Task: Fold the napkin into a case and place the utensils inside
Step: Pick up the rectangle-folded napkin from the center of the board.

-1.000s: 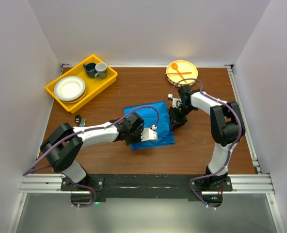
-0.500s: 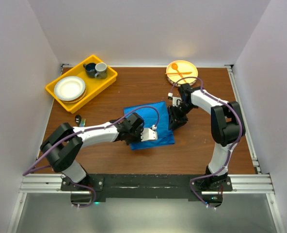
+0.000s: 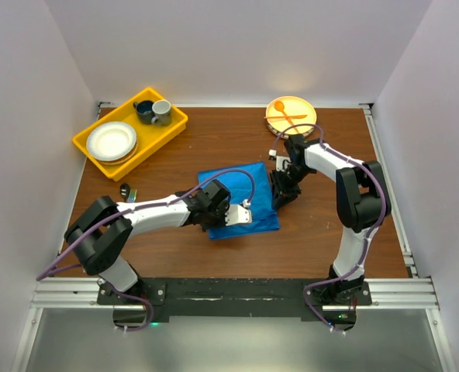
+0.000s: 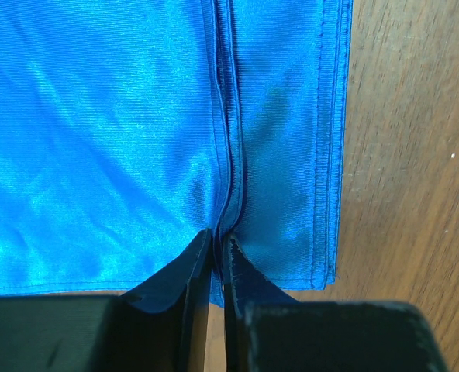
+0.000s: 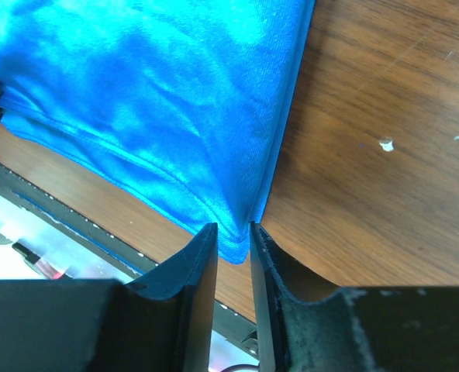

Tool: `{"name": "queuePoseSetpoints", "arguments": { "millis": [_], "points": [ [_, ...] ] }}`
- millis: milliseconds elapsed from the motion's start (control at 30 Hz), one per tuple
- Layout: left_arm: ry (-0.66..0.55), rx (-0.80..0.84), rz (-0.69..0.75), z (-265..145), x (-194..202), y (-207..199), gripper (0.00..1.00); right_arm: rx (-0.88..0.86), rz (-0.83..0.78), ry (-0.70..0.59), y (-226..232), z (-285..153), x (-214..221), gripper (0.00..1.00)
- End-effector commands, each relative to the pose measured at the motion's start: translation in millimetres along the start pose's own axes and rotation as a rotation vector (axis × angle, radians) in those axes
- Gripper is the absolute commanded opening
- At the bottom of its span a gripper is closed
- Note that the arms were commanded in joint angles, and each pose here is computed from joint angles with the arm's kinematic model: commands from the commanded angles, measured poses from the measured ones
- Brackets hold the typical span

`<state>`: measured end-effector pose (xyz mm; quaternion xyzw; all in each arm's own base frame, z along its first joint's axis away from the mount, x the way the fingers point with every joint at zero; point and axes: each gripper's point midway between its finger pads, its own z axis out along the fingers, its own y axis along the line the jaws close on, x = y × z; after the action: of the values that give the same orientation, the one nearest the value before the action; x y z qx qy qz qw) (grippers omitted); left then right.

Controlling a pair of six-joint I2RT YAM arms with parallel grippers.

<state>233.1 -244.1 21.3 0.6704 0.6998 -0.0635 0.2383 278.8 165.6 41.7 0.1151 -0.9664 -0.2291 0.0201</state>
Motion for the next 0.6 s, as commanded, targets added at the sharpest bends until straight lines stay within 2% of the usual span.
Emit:
{"name": "queuePoseSetpoints", "arguments": {
  "millis": [0,133,267,400,433,567],
  "points": [
    [-0.03,-0.023,0.006,-4.8,-11.8,8.6,0.15,-0.002,-0.005,0.001,0.6,-1.5,-4.4,0.26],
    [-0.029,-0.022,0.004,-4.2,-11.8,8.5,0.15,0.009,0.002,0.017,-3.4,1.2,-1.9,0.36],
    [-0.032,-0.024,0.002,-4.3,-12.2,8.7,0.15,0.005,0.003,0.017,-2.2,1.7,-1.6,0.32],
    [-0.033,-0.025,0.003,-5.1,-12.4,8.9,0.12,0.003,0.005,0.018,-1.2,0.4,-0.9,0.12],
    [-0.035,-0.027,0.004,-5.9,-13.5,9.6,0.1,0.001,-0.003,0.007,0.2,-2.1,-2.8,0.02],
    [-0.043,-0.039,0.0,-13.5,-18.1,13.2,0.03,-0.016,-0.011,0.001,5.8,-7.7,-3.7,0.0]
  ]
}}
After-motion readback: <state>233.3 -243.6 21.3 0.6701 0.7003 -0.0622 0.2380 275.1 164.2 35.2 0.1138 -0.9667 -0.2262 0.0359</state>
